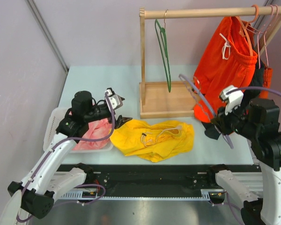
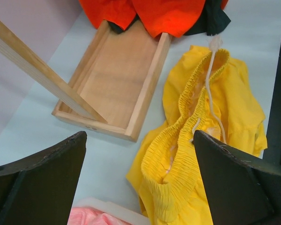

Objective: Place the shorts on the hanger

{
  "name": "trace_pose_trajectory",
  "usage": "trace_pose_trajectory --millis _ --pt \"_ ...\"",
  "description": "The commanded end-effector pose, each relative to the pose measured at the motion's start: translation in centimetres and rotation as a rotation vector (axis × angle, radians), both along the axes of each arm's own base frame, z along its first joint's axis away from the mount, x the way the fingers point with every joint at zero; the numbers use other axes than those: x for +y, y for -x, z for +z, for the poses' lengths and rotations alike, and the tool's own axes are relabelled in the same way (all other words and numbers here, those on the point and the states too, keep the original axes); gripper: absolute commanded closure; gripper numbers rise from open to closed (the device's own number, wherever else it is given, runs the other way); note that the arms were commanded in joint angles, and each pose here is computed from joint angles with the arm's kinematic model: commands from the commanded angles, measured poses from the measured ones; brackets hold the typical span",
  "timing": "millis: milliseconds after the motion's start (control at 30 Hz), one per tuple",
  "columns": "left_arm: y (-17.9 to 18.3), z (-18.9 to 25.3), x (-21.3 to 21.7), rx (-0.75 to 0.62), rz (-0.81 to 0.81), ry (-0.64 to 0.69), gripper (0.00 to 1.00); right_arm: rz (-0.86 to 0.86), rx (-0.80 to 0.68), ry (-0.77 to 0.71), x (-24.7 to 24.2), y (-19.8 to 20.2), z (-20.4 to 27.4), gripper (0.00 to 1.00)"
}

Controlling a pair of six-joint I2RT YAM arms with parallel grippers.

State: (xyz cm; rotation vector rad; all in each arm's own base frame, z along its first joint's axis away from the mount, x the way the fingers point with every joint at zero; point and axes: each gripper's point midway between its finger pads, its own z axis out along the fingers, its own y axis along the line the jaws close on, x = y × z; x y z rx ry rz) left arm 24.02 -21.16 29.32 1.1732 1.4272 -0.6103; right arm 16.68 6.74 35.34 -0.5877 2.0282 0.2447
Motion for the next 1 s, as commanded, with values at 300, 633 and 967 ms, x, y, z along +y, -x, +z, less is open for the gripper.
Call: trace_pose_trajectory --millis 300,633,967 --pt "3.9 1.1 -2.9 -0.227 -0.3 -0.039 0.0 0.573 0.128 0.013 5.0 6.5 -3.8 0.97" --pt "5.2 0.5 -3.8 -0.354 -0.405 -0.108 0.13 0.84 0.176 0.014 8.2 7.6 -4.6 1.0" --pt "5.9 -1.1 -5.4 -0.22 -0.446 -0.142 0.95 0.887 0.114 0.082 9.2 6.0 -4.7 0.98"
